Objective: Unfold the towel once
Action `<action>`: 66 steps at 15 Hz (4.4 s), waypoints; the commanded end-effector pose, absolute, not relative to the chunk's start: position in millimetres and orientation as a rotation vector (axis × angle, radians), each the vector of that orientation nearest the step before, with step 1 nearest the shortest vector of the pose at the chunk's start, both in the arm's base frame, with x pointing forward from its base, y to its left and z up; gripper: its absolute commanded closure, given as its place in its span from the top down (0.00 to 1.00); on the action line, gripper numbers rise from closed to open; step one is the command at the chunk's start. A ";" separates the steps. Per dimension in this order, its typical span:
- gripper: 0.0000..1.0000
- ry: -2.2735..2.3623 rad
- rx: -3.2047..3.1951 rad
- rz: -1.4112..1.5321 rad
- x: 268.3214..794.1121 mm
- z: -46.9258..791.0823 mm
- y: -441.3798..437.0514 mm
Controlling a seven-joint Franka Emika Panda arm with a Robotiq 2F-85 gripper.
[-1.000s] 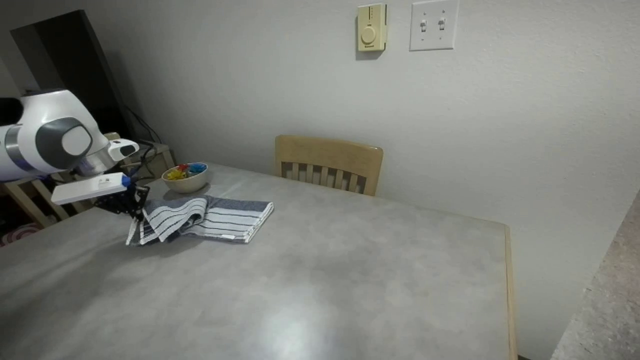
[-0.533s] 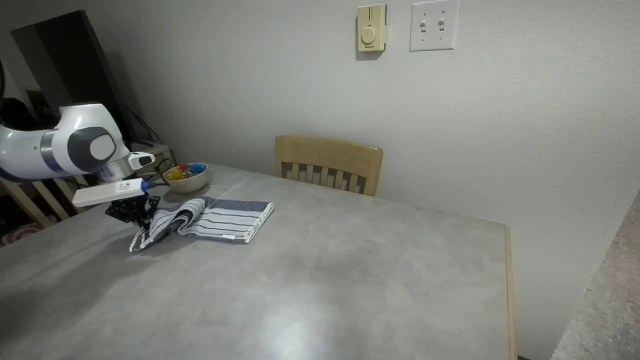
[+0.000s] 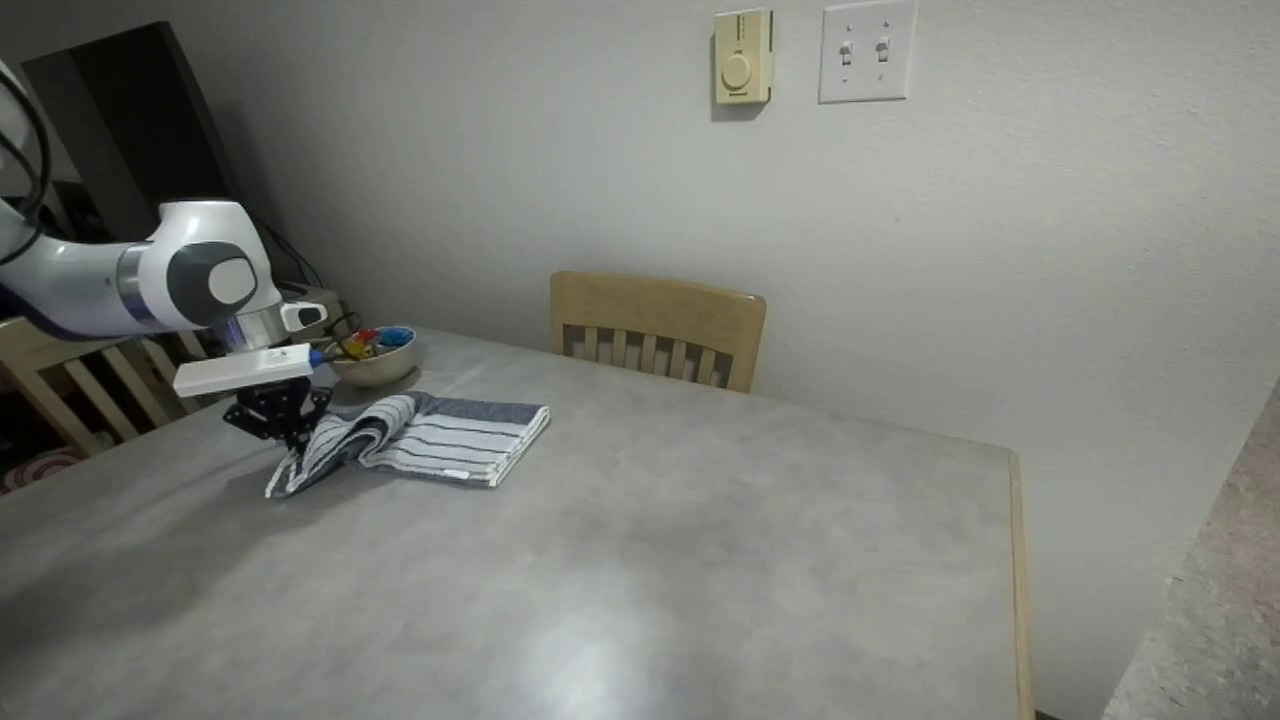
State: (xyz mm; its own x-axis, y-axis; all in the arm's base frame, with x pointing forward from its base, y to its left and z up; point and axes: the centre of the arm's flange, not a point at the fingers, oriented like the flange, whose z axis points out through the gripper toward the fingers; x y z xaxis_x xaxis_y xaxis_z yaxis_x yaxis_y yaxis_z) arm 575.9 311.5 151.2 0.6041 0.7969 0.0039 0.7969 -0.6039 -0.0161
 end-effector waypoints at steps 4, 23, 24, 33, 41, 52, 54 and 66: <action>0.01 -1.453 -2.623 -0.019 579.8 122.5 335.7; 0.76 -1.117 -2.473 -0.341 600.5 115.6 339.2; 0.84 -1.116 -2.488 -0.330 600.0 116.4 336.0; 1.00 -1.025 -2.600 -0.359 606.0 132.4 296.1; 1.00 -0.998 -2.682 -0.274 559.5 169.2 282.2; 1.00 -1.064 -2.753 -0.386 512.3 254.8 288.5; 1.00 -1.064 -2.760 -0.411 507.3 267.3 289.4; 1.00 -1.082 -2.766 -0.424 493.7 291.8 279.6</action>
